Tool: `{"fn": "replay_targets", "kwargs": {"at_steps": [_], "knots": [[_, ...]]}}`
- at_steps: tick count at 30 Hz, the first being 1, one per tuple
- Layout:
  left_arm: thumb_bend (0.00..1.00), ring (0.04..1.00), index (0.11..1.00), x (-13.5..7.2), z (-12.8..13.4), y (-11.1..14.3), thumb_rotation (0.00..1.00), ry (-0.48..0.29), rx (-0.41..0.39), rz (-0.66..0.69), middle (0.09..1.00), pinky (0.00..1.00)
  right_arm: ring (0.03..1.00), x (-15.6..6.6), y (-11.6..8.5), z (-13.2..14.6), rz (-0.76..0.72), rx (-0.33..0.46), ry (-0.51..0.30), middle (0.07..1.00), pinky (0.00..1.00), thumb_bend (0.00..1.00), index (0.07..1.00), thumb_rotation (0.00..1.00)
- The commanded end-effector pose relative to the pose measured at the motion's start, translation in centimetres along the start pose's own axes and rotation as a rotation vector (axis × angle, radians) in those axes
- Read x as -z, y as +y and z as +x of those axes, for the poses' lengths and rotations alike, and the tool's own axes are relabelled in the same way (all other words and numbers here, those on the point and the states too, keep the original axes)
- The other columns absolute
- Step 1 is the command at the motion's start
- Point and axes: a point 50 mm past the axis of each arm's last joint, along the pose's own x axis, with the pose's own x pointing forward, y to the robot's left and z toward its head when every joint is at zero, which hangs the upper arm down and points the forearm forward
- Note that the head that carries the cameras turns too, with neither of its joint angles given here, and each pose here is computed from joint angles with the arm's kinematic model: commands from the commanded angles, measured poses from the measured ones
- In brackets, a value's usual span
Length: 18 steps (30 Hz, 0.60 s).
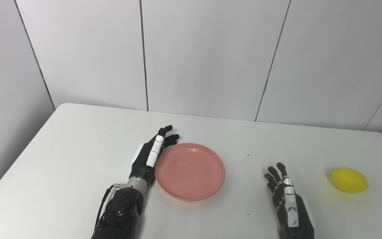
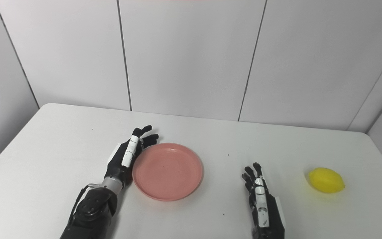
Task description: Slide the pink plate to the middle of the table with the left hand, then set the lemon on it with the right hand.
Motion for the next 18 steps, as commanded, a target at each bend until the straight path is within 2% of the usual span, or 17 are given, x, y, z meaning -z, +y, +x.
{"fn": "replay_targets", "kwargs": {"at_steps": [1,8,18], "knots": [[0.92,0.83,0.845,2.49,-0.3,-3.22,0.94,0.167,0.122,-0.065,0.785,0.99,0.934,2.39,0.37,-1.2,0.031,0.01,0.084,0.933,1.0,0.75,0.976,0.97],[0.91,0.832,0.842,2.15,-0.17,-3.58,0.95,0.169,0.118,-0.079,0.785,0.97,0.936,2.35,0.43,-1.17,0.036,0.011,0.087,0.932,1.0,0.75,0.978,0.96],[0.94,0.837,0.85,1.72,-0.06,-3.84,0.94,0.171,0.131,-0.079,0.793,1.0,0.935,2.33,0.69,-1.07,0.04,0.008,0.083,0.931,1.0,0.73,0.974,0.96]]}}
